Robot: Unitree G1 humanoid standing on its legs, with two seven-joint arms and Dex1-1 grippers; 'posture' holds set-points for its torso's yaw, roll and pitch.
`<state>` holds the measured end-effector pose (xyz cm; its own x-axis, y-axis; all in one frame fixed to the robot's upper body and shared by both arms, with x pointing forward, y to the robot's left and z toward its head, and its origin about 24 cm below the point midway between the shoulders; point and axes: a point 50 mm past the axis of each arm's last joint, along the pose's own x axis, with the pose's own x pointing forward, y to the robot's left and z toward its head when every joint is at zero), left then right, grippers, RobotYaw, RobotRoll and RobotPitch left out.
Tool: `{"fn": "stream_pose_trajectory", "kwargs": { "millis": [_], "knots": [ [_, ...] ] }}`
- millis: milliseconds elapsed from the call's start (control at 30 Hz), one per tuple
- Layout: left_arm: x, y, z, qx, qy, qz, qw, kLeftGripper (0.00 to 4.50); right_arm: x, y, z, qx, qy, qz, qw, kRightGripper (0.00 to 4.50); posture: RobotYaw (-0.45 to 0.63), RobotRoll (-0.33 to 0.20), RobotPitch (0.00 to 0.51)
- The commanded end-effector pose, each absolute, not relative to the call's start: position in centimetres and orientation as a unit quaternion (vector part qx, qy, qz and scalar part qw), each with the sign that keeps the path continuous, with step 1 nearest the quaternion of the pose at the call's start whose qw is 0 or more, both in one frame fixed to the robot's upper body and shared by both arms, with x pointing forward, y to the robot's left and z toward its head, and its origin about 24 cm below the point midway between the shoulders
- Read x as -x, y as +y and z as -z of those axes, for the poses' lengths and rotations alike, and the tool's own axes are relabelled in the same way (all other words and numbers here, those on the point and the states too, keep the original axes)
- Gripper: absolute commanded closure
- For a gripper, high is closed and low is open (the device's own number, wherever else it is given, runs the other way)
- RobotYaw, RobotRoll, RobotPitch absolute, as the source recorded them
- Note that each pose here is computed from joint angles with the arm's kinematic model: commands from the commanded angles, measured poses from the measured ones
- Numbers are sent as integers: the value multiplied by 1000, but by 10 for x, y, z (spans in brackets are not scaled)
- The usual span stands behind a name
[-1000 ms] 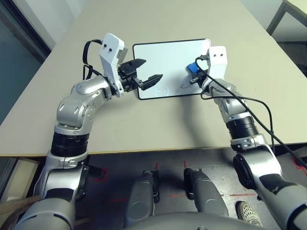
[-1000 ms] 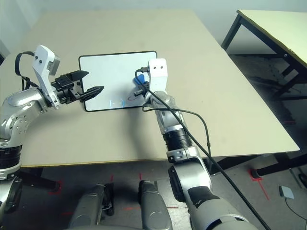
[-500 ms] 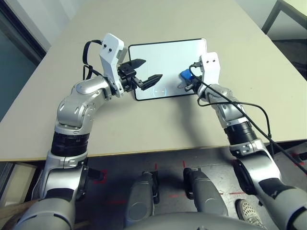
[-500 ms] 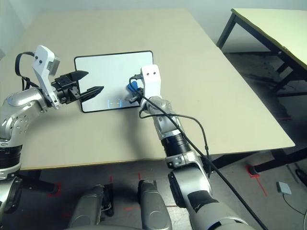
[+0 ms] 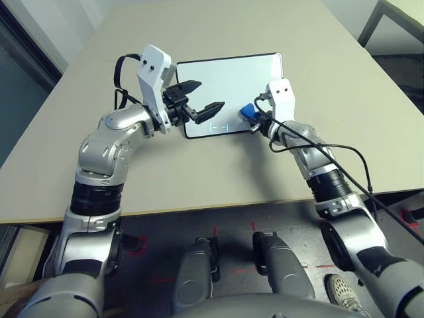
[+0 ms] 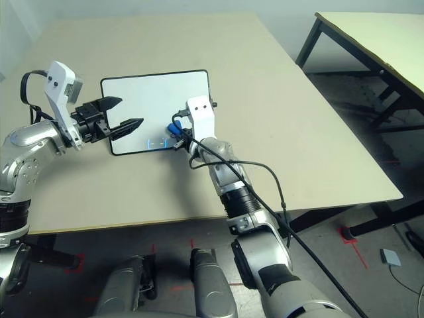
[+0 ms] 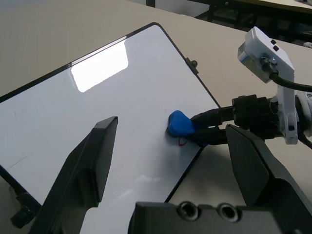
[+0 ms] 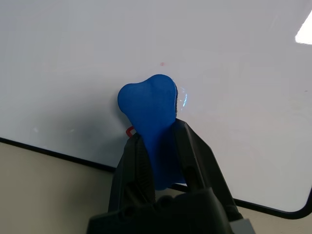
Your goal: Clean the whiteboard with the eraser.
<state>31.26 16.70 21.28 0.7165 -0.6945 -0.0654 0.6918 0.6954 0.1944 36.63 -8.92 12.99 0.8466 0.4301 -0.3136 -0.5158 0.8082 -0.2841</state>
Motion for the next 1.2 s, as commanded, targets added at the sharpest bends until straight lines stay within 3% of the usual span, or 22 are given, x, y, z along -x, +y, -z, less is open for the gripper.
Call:
{"fn": "stream_pose_trajectory", "kwargs": {
  "millis": [33,233,600,1200],
  "knots": [
    [-310,163,-214,-107,-7,382,918,0,-372,-109,-122,191,140,-193,952,3683,27,0,186],
    [-310,162,-215,-105,-7,381,918,0,-375,-111,-128,180,115,-173,961,3683,28,0,188],
    [-309,161,-216,-105,-7,378,920,0,-369,-79,-113,158,120,-244,949,3684,37,0,190],
    [-310,160,-216,-99,-11,376,921,0,-361,-45,-99,160,131,-292,934,3684,41,0,193]
  ]
}}
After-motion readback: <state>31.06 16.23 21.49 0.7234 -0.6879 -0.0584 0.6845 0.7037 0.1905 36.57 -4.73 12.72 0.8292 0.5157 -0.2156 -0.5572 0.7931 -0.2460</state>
